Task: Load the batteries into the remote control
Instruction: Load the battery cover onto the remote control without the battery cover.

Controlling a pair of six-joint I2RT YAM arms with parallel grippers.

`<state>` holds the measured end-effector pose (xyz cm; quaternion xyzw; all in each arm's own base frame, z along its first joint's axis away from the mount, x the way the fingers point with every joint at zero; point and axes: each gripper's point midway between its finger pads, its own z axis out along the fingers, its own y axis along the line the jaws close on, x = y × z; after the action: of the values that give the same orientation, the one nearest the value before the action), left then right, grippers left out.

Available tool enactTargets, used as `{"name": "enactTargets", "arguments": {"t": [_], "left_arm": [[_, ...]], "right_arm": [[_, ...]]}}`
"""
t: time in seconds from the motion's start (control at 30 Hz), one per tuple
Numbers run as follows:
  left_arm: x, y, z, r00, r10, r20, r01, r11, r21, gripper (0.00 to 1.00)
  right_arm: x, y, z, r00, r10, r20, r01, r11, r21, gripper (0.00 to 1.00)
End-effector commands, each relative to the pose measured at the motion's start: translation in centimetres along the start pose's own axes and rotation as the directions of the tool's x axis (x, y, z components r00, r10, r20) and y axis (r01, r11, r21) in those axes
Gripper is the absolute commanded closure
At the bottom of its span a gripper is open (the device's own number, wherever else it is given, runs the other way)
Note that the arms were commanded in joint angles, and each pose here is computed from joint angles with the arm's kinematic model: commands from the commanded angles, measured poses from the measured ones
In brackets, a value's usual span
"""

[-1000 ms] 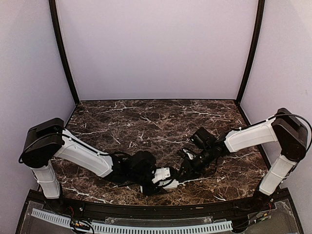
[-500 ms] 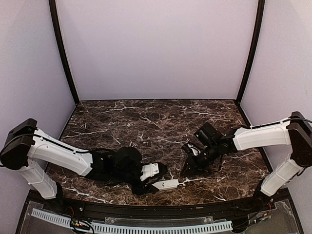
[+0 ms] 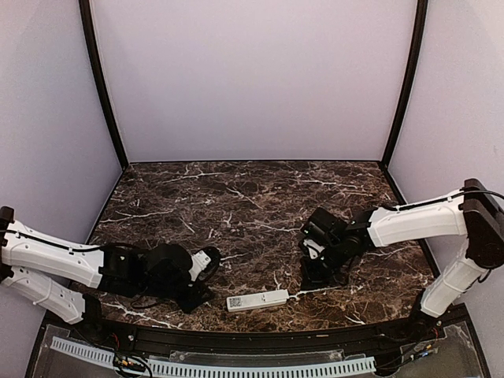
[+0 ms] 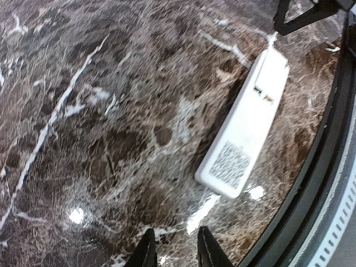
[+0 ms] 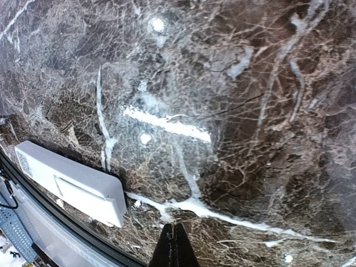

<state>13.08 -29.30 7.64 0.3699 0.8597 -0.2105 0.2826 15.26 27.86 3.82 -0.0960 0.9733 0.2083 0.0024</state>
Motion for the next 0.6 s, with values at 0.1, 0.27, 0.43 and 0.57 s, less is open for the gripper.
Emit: {"name": "enactTargets", "arguments": {"t": [0.1, 0.27, 0.43, 0.57], "left_arm": [[5.1, 2.8, 1.4, 0.976, -0.152, -0.155, 0.127, 0.978, -0.163, 0.78], [5.8, 2.1, 2.7, 0.97, -0.126, -0.209, 0.095, 0.984, -0.153, 0.8], [6.0, 1.4, 3.4, 0.968, -0.099, -0.229, 0.073, 0.99, -0.122, 0.82], [6.2, 0.6, 3.9, 0.966, -0.077, -0.249, 0.058, 0.995, -0.081, 0.83]], "right_arm": [[-0.1, 0.5, 1.8, 1.0, 0.011, 0.021, -0.014, 0.995, 0.101, 1.0], [0.1, 0.8, 2.6, 1.0, 0.012, 0.027, -0.015, 0.992, 0.125, 1.0], [0.8, 1.4, 3.6, 1.0, -0.015, -0.007, 0.016, 0.984, 0.176, 1.0], [1.2, 1.4, 4.2, 1.0, -0.015, -0.016, 0.018, 0.981, 0.194, 1.0]]}}
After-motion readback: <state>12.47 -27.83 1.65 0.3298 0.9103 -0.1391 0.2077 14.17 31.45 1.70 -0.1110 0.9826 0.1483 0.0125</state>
